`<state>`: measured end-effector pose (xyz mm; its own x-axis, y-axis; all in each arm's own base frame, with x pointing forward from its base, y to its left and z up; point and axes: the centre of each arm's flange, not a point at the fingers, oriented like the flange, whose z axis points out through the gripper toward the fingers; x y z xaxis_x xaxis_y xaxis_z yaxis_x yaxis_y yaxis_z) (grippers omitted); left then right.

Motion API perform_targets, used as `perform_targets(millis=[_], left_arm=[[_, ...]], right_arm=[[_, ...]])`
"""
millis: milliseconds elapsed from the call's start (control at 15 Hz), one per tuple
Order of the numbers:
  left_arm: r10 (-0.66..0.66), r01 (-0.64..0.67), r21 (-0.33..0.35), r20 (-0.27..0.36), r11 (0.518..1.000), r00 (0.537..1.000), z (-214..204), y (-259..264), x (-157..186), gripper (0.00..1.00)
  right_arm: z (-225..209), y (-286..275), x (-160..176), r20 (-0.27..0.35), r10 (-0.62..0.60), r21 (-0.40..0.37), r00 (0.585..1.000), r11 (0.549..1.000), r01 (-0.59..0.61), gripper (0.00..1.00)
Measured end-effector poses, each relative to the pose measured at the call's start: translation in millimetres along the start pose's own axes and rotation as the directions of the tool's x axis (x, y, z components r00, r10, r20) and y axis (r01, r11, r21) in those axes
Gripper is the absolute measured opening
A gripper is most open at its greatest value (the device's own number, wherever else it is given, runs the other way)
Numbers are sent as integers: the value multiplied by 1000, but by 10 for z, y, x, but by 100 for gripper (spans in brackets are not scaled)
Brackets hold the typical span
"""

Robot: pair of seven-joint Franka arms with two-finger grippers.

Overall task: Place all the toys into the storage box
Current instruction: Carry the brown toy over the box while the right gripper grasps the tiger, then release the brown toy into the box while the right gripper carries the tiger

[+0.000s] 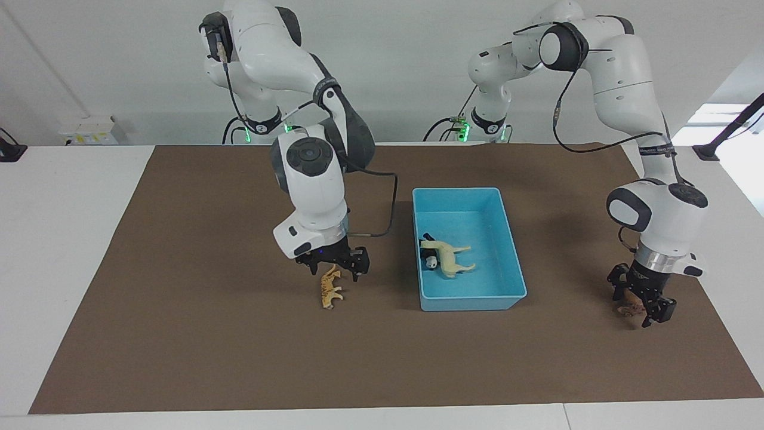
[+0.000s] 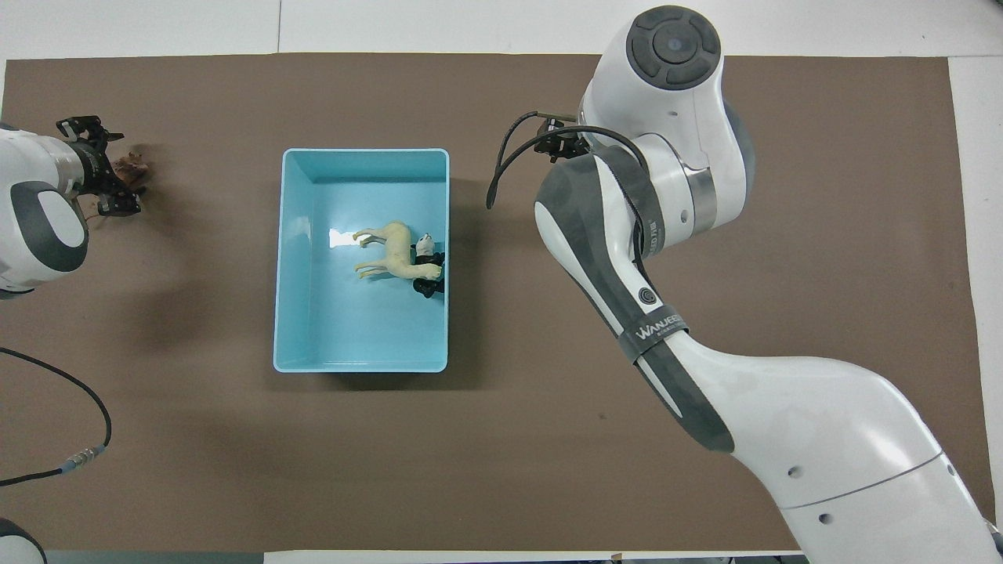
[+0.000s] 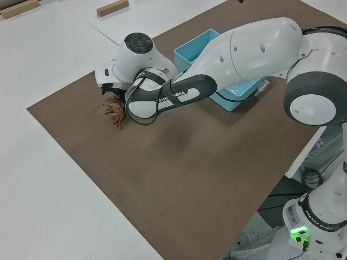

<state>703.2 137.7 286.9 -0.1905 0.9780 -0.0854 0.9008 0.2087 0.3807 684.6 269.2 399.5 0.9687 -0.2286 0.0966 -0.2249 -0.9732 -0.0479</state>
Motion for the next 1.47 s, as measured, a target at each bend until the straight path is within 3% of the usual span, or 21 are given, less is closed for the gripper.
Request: perform_targets(millis=[267,467,667,800,933,1067,1200,1333,1467], left_arm=[[0,0,1,-2,1000,1000,7,-4,15,44],[40,-40,40,-15,998,999,-10,18,-17,44],[89,-87,167,-2,982,996,-327,251,-225,44],[140,-143,217,27,966,990,-864,411,-642,44],[225,-234,272,64,933,972,-1492,334,-1312,44],[302,-318,324,99,891,948,-2011,85,-2023,44],[365,-386,353,127,852,922,-2208,-307,-2745,44],[381,-403,357,134,843,915,-2109,-752,-3336,44],[347,-370,316,129,874,929,-1898,-1065,-3624,44]], right_arm=[[536,217,-70,11,19,-15,1000,1000,-19,100],[691,241,-114,-1,23,-8,1000,1000,-23,100],[956,278,-221,-12,22,-4,1000,1000,-22,100],[1028,291,-259,-13,21,-5,1000,1000,-21,100],[1047,298,-269,-11,21,-6,1000,1000,-21,100],[1076,307,-273,-29,21,4,999,1000,-21,84],[1122,331,-295,-41,22,10,999,1000,-22,58],[1113,317,-318,-42,19,11,999,1000,-19,39],[1099,280,-342,-38,13,9,999,1000,-12,18]])
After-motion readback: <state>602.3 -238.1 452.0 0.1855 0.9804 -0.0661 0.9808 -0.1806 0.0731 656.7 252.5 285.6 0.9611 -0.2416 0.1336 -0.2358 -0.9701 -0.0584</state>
